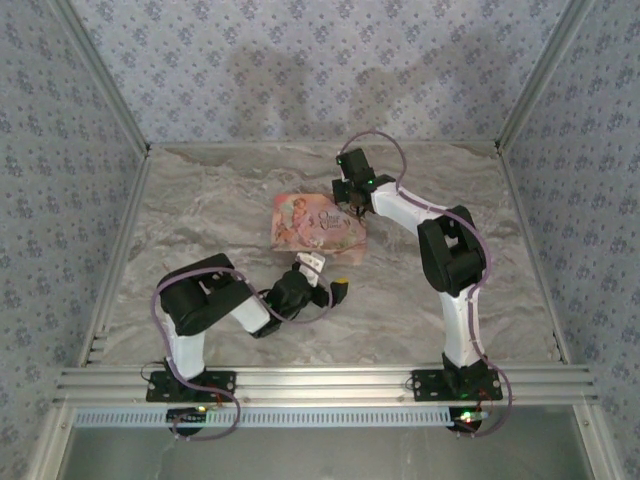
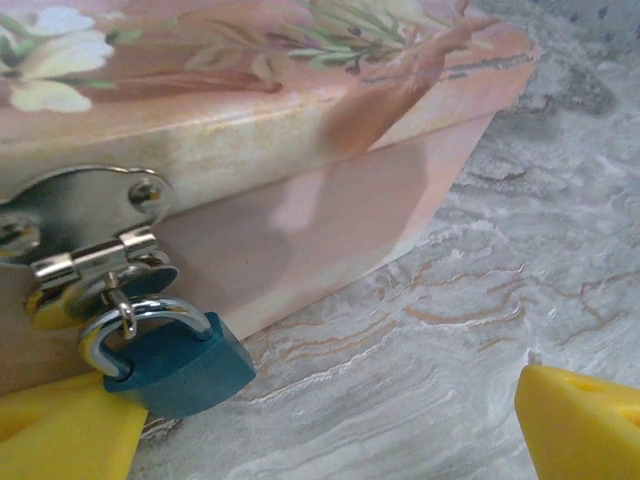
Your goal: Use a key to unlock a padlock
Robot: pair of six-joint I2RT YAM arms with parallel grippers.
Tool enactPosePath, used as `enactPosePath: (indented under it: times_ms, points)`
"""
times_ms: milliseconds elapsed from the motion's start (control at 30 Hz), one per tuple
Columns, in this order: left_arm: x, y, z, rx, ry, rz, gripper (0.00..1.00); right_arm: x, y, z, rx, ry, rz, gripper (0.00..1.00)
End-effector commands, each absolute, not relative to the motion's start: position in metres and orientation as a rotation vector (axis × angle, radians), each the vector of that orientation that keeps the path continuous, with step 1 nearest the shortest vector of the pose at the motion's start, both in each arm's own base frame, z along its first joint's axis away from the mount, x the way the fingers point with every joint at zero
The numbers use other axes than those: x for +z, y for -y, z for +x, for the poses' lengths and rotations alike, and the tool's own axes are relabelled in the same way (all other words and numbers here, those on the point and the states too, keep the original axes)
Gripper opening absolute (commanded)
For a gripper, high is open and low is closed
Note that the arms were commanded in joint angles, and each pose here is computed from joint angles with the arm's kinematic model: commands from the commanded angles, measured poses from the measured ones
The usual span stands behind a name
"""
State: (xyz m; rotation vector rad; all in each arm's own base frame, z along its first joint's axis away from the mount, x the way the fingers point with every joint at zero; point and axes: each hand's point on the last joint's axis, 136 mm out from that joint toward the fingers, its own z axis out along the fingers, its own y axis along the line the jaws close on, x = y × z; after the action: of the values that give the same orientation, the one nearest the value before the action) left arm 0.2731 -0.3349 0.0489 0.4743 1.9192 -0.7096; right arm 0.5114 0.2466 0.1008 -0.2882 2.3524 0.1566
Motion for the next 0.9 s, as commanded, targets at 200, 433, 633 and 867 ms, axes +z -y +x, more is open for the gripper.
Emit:
enactPosePath:
  times_ms: [200, 433, 633, 867]
  points:
    - [0.075, 0.331, 0.296, -0.675, -1.847, 0.315, 0.98, 0.016, -0.248, 0.437, 0.133, -2.675, -0.452, 0.0]
    - [0.09, 0.363, 0.285, -0.817, -1.793, 0.459, 0.94, 0.016, -0.249, 0.437, 0.136, -2.675, -0.455, 0.0]
    - [0.108, 0.372, 0.283, -1.008, -1.751, 0.482, 0.86, 0.015, -0.25, 0.435, 0.138, -2.676, -0.461, 0.0]
    - [0.114, 0.369, 0.29, -1.076, -1.743, 0.423, 0.84, 0.017, -0.25, 0.434, 0.133, -2.671, -0.463, 0.0]
